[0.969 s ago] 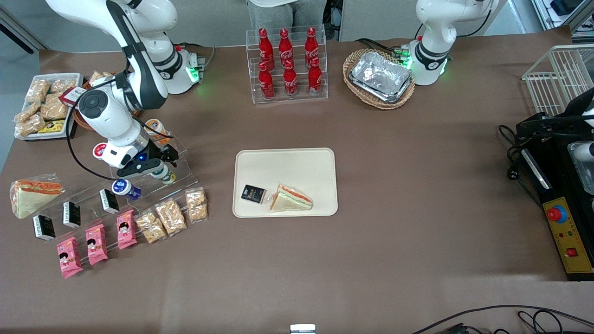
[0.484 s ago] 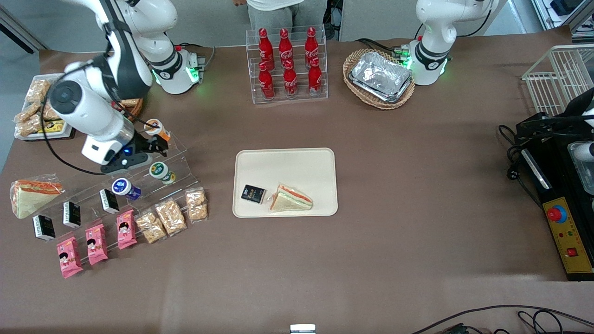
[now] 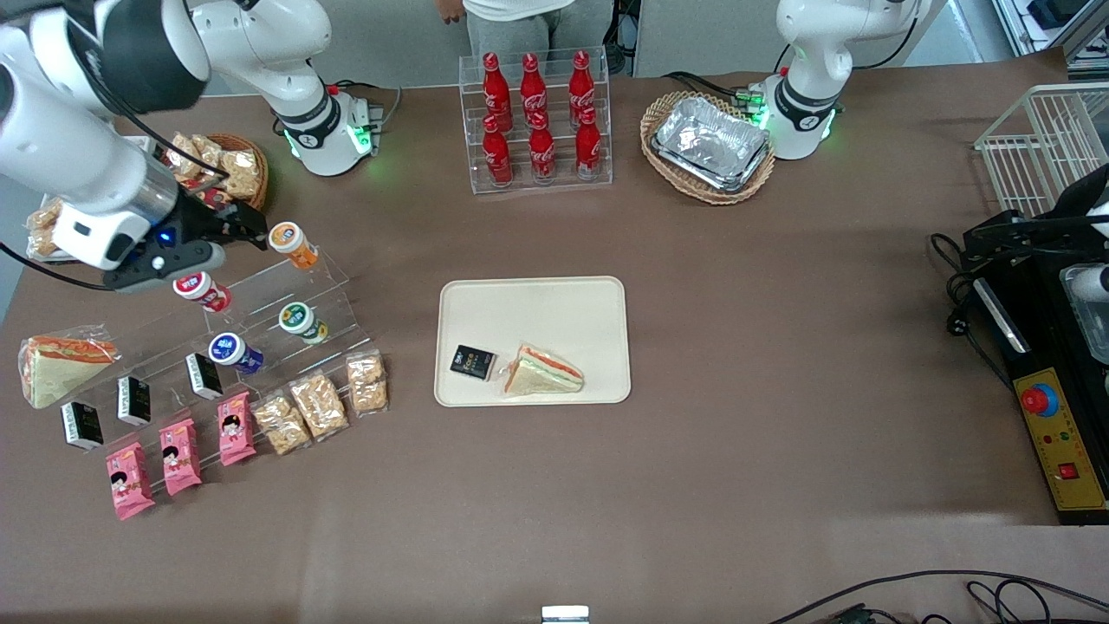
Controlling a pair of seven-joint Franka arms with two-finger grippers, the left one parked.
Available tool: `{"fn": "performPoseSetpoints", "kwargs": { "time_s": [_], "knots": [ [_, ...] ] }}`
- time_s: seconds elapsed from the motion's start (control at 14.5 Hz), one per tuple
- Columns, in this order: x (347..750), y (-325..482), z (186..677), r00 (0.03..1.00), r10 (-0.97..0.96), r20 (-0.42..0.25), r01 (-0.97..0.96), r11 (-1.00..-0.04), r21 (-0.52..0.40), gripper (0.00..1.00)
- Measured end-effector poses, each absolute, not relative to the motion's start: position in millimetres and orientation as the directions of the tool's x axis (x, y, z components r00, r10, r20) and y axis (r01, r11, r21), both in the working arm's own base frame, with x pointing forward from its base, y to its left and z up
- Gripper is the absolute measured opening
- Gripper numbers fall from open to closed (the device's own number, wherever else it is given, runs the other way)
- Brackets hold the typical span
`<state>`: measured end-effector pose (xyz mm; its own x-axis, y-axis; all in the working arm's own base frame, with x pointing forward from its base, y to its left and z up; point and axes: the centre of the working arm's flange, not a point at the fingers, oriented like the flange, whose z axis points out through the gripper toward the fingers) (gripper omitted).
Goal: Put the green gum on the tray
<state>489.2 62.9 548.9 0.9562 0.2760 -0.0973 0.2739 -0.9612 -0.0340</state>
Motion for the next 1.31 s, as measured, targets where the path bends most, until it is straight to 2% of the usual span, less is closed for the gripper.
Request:
{"fn": "performPoseSetpoints", "kwargs": {
  "time_s": [0.21, 0.42, 0.69, 0.97, 1.31],
  "knots": [
    [492, 63, 572, 0.959, 0.275, -0.067, 0.274, -0.961, -0.03, 1.0],
    [500, 64, 555, 0.96, 0.274, -0.054, 0.272, -0.962, -0.027, 1.0],
    [513, 65, 478, 0.963, 0.269, -0.002, 0.269, -0.963, -0.018, 1.0],
    [507, 64, 401, 0.964, 0.265, 0.014, 0.265, -0.964, -0.014, 1.0],
    [489, 61, 349, 0.965, 0.26, 0.038, 0.261, -0.965, -0.008, 1.0]
  ]
}}
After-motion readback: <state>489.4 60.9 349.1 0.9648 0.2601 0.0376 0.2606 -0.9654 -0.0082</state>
